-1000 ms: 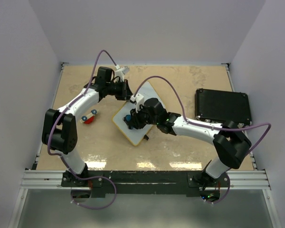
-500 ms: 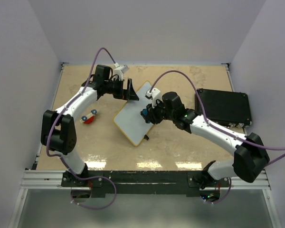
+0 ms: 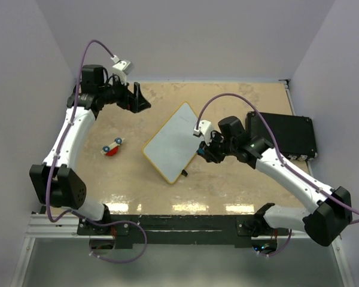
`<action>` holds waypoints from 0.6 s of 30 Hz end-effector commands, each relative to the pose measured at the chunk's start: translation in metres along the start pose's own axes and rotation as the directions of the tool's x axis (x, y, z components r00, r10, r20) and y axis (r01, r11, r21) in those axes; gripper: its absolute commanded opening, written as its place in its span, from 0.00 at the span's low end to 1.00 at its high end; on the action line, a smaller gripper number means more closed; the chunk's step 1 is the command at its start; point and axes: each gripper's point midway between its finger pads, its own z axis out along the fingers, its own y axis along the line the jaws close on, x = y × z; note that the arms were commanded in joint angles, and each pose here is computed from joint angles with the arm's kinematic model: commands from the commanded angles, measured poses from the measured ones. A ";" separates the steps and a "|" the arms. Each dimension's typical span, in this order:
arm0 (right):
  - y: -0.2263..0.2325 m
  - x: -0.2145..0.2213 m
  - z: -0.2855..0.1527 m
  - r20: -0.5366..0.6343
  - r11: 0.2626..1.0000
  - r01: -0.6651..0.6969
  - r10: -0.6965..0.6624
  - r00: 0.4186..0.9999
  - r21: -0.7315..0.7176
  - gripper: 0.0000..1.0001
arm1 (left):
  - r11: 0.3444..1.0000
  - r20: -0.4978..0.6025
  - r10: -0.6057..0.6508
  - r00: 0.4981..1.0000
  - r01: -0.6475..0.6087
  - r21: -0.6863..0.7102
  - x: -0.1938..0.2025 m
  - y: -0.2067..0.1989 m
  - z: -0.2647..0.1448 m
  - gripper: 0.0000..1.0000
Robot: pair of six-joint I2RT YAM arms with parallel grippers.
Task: Erase the whiteboard
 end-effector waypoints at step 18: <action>-0.023 0.114 0.029 -0.465 0.992 0.098 -0.125 0.877 -0.082 0.48 | 0.833 0.151 0.486 0.861 -0.509 0.216 0.040 -0.117 -0.060 0.98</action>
